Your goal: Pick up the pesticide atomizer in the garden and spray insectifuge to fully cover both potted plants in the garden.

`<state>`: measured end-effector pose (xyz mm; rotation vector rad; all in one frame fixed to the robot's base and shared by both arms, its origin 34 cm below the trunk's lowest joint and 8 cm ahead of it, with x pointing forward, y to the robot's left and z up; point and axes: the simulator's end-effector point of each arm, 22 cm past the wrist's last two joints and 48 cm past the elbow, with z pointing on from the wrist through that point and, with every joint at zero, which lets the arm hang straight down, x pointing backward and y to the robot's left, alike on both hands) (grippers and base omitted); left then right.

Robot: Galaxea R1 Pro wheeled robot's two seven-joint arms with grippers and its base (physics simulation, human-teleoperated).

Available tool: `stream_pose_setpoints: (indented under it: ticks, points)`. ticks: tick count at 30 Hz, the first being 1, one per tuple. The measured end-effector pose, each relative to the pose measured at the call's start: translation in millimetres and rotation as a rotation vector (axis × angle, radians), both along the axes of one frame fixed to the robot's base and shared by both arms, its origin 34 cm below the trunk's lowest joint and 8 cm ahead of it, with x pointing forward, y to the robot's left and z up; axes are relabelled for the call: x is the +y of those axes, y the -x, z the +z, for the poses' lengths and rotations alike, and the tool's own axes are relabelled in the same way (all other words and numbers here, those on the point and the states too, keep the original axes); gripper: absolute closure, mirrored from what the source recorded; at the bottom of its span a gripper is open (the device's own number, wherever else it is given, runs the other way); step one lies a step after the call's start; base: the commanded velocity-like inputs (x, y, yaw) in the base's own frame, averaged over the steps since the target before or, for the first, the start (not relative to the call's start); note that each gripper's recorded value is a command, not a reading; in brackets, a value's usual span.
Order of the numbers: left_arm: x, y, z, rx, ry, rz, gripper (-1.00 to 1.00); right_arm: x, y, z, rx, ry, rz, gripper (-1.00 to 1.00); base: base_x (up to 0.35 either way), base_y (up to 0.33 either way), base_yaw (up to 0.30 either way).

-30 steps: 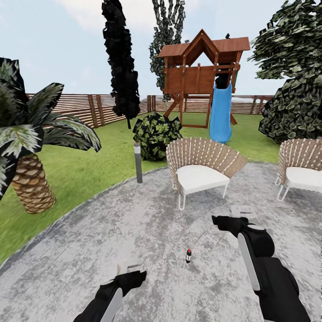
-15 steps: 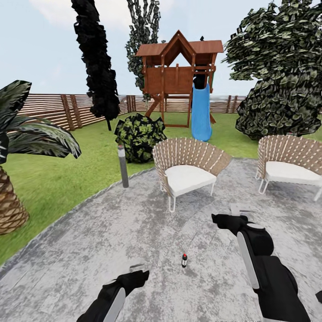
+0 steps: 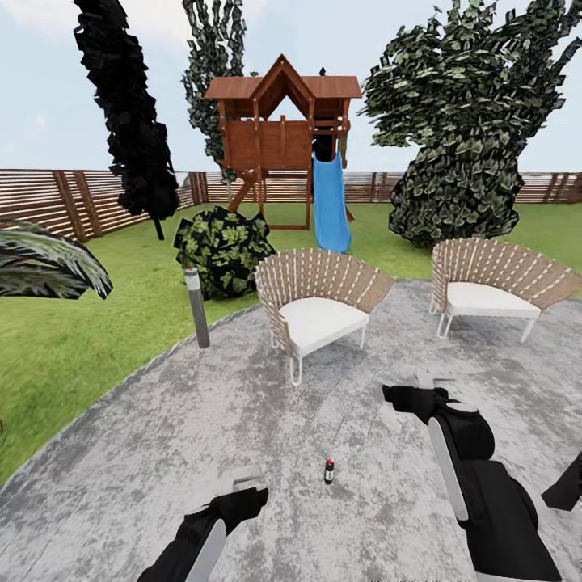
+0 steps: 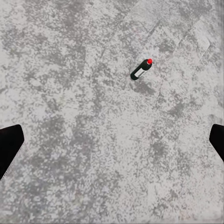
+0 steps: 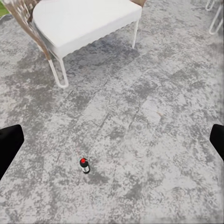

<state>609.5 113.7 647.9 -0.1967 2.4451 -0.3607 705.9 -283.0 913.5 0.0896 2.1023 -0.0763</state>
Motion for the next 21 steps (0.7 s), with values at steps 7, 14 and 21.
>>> stream_pose_setpoints:
  ticks: [7,14,21]
  points:
    - [0.6,-2.9,3.3,-0.008,0.008,0.004,-1.00,0.2,0.9,-1.8,0.011,-0.002,0.001,-1.00,0.017,0.315,-0.277]
    - [-2.5,-1.8,3.2,0.006,0.054,0.029,-1.00,-1.0,-1.0,1.5,0.007,-0.001,-0.001,-1.00,0.001,0.320,-0.277]
    - [-2.4,-0.2,1.3,0.011,0.055,0.030,-1.00,-1.5,-1.6,2.6,0.005,-0.001,-0.002,-1.00,0.000,0.321,-0.277]
